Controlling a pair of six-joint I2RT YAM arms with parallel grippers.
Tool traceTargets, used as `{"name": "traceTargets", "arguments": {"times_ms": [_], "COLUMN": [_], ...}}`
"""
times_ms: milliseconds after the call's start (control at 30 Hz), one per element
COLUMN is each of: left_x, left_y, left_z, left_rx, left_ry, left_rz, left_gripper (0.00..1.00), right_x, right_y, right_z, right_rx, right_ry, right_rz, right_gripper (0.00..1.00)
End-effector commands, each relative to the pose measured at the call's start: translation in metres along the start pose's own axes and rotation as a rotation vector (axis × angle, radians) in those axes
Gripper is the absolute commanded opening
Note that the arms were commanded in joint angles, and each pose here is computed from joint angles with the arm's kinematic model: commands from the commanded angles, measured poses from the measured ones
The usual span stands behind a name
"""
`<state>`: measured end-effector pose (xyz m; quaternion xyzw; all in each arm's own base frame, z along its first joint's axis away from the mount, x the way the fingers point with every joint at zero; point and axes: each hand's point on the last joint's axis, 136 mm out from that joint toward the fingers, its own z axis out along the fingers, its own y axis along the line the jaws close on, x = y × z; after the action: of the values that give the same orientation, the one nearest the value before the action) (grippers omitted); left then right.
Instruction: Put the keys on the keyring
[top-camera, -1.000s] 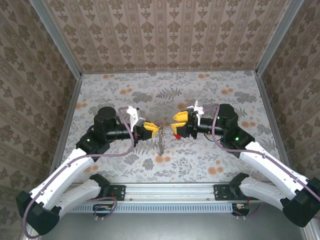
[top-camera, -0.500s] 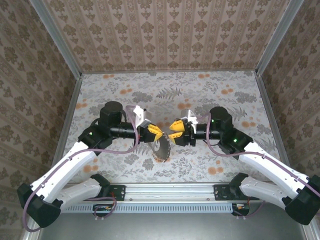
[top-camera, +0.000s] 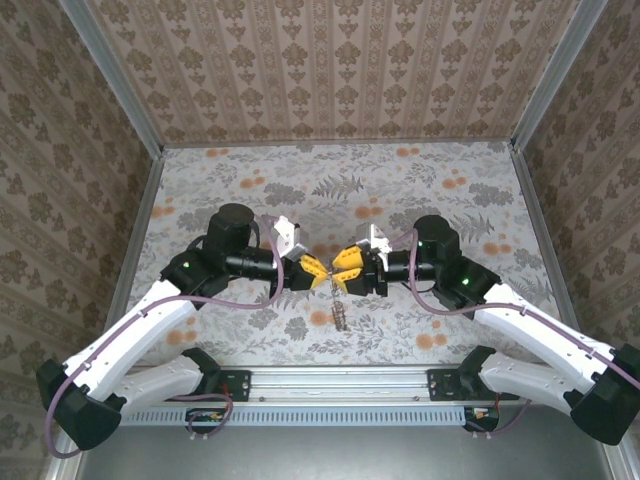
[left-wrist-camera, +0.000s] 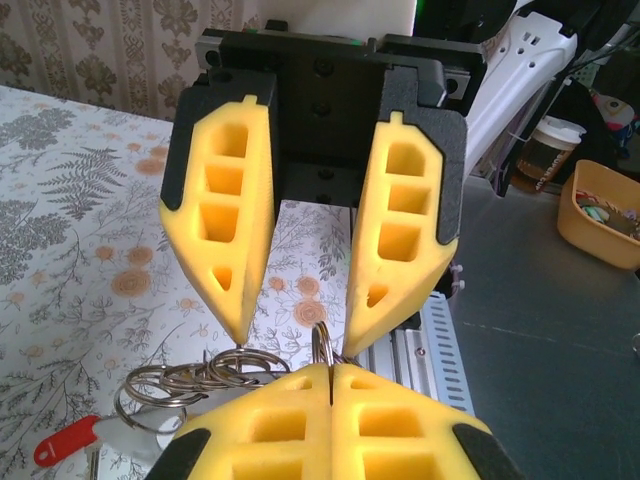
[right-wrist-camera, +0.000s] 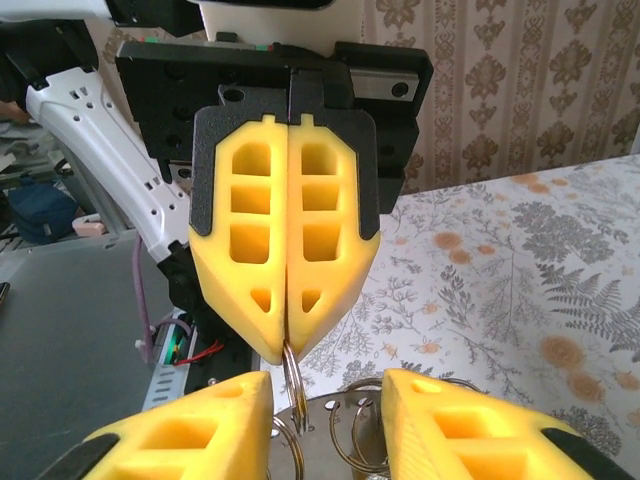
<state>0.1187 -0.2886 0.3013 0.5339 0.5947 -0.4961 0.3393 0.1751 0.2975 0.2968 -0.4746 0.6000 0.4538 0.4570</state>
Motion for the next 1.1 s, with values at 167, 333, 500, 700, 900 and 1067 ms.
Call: {"name": "traceTargets", "arguments": {"times_ms": [167,333,500,700,900,1067], "left_x": [-0.017,-0.02,-0.02,-0.02,-0.027,-0.032], "left_y": [-0.008,-0.007,-0.006,-0.002,0.001,0.002], "left_z": [-0.004,-0.004,-0.002,-0.003,-0.018,-0.019], "left_rx": [0.01,0.008,0.01,-0.018,-0.078,-0.067], "left_ry": [-0.031,-0.04,-0.046,-0.061,-0.157,-0.233], "left_rz": [0.071,0.072,0.07,0.058,0.053,0.048], "left_gripper": [0.0,0.0,0.0,0.0,0.27,0.29], "right_x": [-0.011,-0.008,-0.003,-0.01,-0.029,-0.04], "right_y": [0.01,0.013,0.02,0.02,0.013,0.008], "right_z": [0.003,0.004,0.003,-0.005,-0.018,-0.021], "right_rx": [-0.053,-0.073,-0.109,-0.064,-0.028,-0.027], "right_ry": [-0.009,0.004,0.027,-0.027,-0.162,-0.252], "right_rz": [-0.021,-0.022,-0.036,-0.089,-0.046,0.007], "right_gripper": [0.24,0.16,0.0,0.0,0.0,0.0]}}
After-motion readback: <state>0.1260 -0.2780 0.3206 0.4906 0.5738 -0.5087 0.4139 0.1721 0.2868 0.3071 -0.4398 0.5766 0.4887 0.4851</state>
